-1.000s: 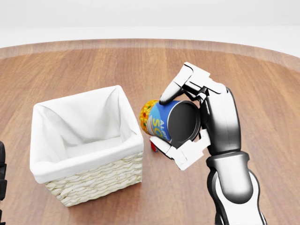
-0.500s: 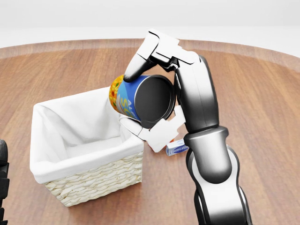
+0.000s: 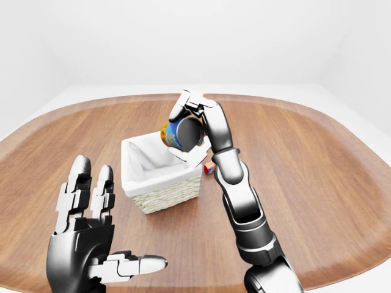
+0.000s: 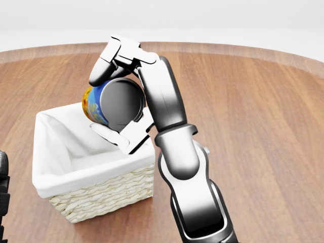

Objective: Pick up the alphabet soup and put it in the basket.

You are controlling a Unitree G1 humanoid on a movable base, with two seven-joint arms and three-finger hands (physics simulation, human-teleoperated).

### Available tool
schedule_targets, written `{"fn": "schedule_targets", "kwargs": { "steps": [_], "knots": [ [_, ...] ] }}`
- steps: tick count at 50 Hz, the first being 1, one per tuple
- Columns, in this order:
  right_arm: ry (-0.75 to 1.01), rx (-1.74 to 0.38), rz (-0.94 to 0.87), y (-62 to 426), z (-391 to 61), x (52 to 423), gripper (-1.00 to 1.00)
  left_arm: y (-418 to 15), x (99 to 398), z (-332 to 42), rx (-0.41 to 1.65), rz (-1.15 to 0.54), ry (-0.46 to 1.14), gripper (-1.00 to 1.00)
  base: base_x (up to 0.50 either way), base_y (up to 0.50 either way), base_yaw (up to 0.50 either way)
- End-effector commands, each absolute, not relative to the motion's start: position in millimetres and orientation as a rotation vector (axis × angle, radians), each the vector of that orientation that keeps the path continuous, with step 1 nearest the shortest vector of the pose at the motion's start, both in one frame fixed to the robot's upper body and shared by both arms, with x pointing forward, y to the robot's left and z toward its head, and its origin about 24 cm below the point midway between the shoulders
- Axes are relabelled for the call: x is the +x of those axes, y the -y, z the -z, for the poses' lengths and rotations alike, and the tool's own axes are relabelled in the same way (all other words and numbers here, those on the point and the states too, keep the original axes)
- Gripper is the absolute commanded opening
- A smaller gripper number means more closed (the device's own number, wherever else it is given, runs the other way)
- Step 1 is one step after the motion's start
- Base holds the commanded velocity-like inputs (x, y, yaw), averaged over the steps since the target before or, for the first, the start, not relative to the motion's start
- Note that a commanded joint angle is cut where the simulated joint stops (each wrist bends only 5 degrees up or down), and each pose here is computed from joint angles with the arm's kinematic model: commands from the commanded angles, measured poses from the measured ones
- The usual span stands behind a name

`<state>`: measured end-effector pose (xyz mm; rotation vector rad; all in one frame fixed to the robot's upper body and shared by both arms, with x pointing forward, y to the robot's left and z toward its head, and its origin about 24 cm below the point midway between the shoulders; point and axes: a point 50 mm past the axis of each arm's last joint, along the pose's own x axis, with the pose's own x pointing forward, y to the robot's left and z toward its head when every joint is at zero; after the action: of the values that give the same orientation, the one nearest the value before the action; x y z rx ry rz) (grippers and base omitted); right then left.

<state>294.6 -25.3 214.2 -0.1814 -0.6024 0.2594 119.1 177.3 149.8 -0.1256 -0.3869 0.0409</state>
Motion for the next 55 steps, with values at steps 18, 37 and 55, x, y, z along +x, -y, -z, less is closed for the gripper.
{"fn": "schedule_targets", "kwargs": {
  "steps": [18,37,55],
  "knots": [
    [0.511,-0.196,-0.309,-22,-208,311,-1.0,-169,120,-147,-0.126,-0.002,0.375,1.0,0.0,0.0,0.0],
    [0.391,-0.223,-0.327,-41,-186,322,-1.0,-168,118,-147,-0.126,0.008,0.377,1.0,0.0,0.0,0.0],
    [0.246,-0.29,-0.307,-51,-163,342,-1.0,-170,116,-150,-0.131,0.005,0.383,1.0,0.0,0.0,0.0]
  ]
}}
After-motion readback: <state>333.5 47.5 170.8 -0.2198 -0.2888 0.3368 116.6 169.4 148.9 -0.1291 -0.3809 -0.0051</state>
